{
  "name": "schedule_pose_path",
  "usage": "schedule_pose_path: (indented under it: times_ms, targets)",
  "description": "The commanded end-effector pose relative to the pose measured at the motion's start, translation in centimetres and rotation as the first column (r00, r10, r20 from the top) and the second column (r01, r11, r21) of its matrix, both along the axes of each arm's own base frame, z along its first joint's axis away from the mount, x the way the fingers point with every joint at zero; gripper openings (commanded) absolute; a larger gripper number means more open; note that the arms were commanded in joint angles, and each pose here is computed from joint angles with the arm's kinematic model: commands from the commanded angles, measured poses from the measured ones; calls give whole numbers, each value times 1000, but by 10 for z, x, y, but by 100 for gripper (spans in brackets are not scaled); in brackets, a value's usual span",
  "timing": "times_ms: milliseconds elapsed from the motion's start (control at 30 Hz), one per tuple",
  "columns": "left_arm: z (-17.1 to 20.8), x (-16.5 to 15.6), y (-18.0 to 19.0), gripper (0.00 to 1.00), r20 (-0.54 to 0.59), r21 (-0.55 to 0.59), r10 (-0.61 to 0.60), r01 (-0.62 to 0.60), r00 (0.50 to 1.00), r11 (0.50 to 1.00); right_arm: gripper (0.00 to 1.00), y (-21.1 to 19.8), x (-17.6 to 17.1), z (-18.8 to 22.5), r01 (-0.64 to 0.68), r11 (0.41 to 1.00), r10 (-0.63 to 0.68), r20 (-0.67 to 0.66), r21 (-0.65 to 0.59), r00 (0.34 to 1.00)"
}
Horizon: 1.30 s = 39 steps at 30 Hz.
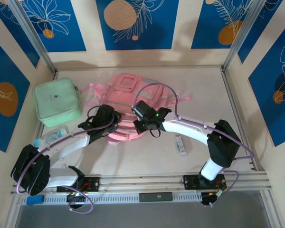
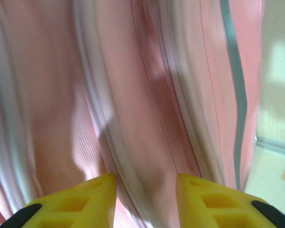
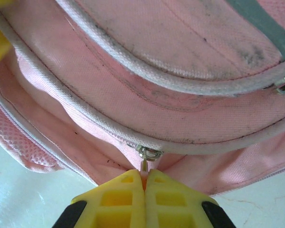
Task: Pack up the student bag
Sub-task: Zip the student bag at the center of the table.
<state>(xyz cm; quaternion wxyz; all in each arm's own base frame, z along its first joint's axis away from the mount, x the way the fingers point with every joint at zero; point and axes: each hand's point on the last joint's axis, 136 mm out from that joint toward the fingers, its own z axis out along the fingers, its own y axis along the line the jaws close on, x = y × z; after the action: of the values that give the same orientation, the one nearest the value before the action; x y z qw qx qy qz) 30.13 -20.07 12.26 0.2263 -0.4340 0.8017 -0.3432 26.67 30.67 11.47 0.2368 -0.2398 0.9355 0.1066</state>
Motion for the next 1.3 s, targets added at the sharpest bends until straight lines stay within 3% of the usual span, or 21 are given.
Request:
schedule_pose_path:
  times_ms: [0, 100, 233, 367, 400, 567, 733, 867, 1033, 1100, 1167, 1267]
  targets:
    - [-5, -4, -21, 40, -2, -64, 22, -23, 1000, 998, 0, 1, 2, 2, 29, 1000, -29, -19, 1, 999]
    - [-11, -2, -32, 41, -13, -67, 41, -42, 999, 997, 0, 2, 2, 3, 26, 1000, -26, -18, 11, 999]
    - [-9, 7, -35, 29, 3, -49, 63, -63, 998, 997, 0, 1, 0, -2, 26, 1000, -25, -19, 4, 999]
    - [-10, 1, -6, 2, 12, 42, 120, -121, 993, 992, 0, -25, 12, -4, 112, 991, -112, 13, -75, 994]
    - [-9, -1, 3, 0, 17, 53, 132, -133, 991, 990, 0, -33, 15, -5, 131, 987, -130, 25, -93, 991]
    - [-2, -11, 43, 0, 16, 110, 114, -115, 993, 987, 0, -82, 41, -3, 259, 945, -244, 97, -198, 965]
    - [-2, -16, 71, 0, -24, 143, 62, -58, 998, 988, 0, -112, 78, -4, 373, 907, -357, 114, -195, 927]
    - [4, -8, 68, 0, -7, 142, -3, 4, 1000, 990, 0, -107, 100, -6, 380, 910, -366, 107, -169, 924]
    - [7, -2, 67, 0, -2, 154, -38, 38, 999, 987, 0, -82, 94, -1, 291, 950, -286, 60, -109, 956]
    - [8, 0, 65, 0, -4, 164, -67, 67, 998, 984, 5, -73, 83, 5, 250, 965, -247, 44, -80, 968]
    - [12, 1, 63, 19, -1, 180, -109, 108, 994, 978, 17, -70, 70, 11, 233, 972, -233, -6, -27, 972]
    - [17, -7, 62, 28, 5, 199, -158, 154, 987, 968, 31, -68, 56, 21, 247, 968, -242, -86, 49, 966]
